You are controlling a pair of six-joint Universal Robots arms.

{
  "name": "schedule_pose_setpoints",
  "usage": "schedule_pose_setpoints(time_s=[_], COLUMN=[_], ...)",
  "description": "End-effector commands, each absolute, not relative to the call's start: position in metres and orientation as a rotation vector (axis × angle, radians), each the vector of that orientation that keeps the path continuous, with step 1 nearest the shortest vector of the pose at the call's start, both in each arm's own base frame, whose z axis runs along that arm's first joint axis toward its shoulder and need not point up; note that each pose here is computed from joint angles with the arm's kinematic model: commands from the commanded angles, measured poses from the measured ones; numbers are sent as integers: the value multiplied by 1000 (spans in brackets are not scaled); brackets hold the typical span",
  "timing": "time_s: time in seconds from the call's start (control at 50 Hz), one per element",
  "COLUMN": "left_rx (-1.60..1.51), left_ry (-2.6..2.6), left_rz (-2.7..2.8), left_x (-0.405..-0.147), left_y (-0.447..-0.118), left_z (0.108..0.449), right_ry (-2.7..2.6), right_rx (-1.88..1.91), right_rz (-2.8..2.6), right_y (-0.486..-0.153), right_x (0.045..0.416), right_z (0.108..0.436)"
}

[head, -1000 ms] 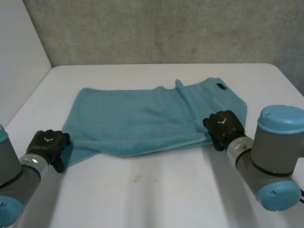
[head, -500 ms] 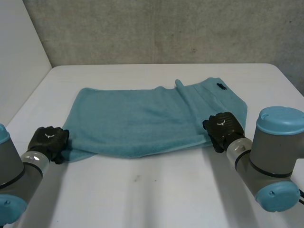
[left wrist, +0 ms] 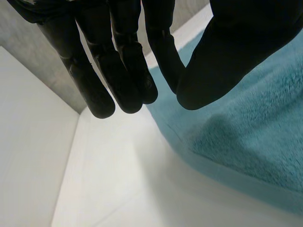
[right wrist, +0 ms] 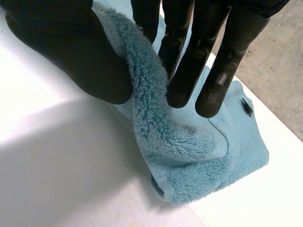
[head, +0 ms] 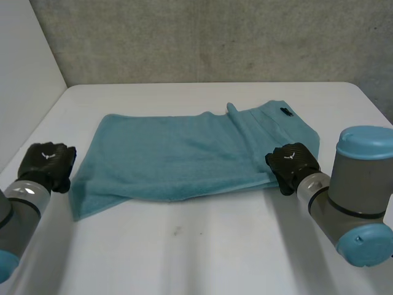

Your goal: Fold the laundry

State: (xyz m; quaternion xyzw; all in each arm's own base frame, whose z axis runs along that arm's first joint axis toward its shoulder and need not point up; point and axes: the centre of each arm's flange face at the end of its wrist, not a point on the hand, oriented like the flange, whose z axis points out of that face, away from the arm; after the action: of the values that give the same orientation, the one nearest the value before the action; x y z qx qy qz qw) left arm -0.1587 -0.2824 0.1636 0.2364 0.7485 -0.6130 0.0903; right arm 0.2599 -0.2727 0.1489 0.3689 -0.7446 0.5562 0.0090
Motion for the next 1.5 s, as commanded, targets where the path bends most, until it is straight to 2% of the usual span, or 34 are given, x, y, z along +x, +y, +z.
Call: schedule_pose_setpoints(time_s=[0.02, 0.16, 0.4, 1.5], left_rx=[864, 950, 873, 826], left_ry=[2380, 2548, 2524, 2442], left_rz=[-1788, -1677, -1663, -1712], left_x=[-168, -173, -160, -154], left_y=[-263, -248, -268, -290], left_z=[151, 140, 119, 109], right_ry=[-2345, -2357, -2360, -2372], right_rx=[1162, 1170, 1175, 1213], right_rz=[1709, 1693, 1684, 1642], right_y=[-270, -269, -267, -262], right_x=[260, 260, 259, 261], right_z=[148, 143, 142, 131])
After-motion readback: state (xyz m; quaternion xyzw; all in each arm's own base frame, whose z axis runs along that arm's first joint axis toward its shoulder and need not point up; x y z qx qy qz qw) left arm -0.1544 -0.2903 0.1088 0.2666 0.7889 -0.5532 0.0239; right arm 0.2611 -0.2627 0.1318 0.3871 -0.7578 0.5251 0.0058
